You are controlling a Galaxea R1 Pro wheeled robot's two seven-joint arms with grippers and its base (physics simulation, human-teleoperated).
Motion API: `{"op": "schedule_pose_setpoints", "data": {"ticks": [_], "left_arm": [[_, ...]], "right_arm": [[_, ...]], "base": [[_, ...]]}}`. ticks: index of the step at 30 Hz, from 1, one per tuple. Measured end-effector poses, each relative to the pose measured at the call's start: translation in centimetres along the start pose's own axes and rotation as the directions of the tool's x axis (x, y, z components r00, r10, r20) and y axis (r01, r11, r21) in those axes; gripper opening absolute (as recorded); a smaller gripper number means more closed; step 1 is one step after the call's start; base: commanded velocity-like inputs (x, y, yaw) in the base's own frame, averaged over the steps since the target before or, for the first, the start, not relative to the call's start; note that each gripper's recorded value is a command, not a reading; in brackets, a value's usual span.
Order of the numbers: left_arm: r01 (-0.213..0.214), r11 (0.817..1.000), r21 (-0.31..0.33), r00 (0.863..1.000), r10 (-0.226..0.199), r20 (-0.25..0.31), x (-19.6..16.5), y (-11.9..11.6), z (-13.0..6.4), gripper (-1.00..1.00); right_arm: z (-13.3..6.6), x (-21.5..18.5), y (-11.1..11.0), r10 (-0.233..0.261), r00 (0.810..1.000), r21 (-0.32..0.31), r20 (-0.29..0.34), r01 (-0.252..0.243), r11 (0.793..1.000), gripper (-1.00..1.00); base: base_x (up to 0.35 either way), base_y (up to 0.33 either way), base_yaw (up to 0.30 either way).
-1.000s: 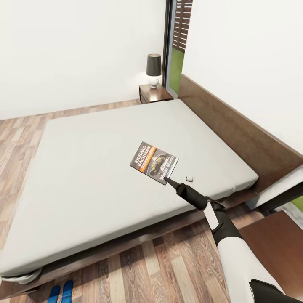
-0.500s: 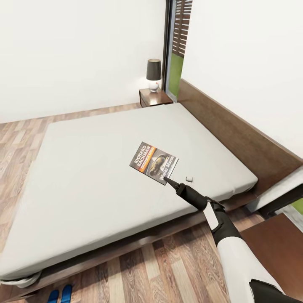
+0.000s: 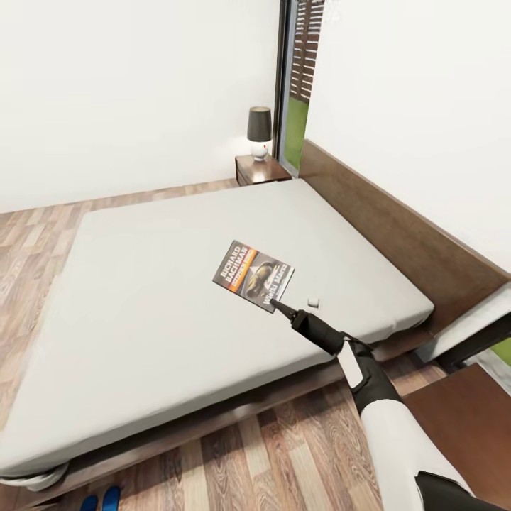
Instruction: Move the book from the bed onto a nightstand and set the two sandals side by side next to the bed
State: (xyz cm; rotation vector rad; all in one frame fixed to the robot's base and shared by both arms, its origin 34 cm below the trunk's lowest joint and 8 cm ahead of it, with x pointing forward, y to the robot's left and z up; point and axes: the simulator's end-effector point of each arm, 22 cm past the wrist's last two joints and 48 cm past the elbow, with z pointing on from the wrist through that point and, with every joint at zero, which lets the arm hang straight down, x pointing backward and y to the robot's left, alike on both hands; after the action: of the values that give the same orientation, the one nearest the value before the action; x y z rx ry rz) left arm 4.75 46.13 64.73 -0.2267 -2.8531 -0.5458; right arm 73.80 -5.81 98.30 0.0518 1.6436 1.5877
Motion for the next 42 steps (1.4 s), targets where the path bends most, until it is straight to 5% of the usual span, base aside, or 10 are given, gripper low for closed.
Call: {"op": "schedule_pose_setpoints", "data": {"ticks": [17, 42], "left_arm": [[0.009, 1.000, 0.027, 1.000, -0.010, 0.027, -1.2, -2.2, -0.4, 1.00], [0.018, 0.999, 0.028, 0.998, -0.019, 0.052, -1.6, -2.3, -0.5, 1.00]], "right_arm": [[0.4, 1.5, 0.7, 0.042, 0.998, 0.002, -0.043, -0.042, 0.999, -1.00], [-5.0, 9.4, -0.1, 0.206, 0.976, 0.083, -0.072, -0.200, 0.976, -1.00]], "base": [[0.000, 0.000, 0.068], [0.000, 0.000, 0.023]]}}
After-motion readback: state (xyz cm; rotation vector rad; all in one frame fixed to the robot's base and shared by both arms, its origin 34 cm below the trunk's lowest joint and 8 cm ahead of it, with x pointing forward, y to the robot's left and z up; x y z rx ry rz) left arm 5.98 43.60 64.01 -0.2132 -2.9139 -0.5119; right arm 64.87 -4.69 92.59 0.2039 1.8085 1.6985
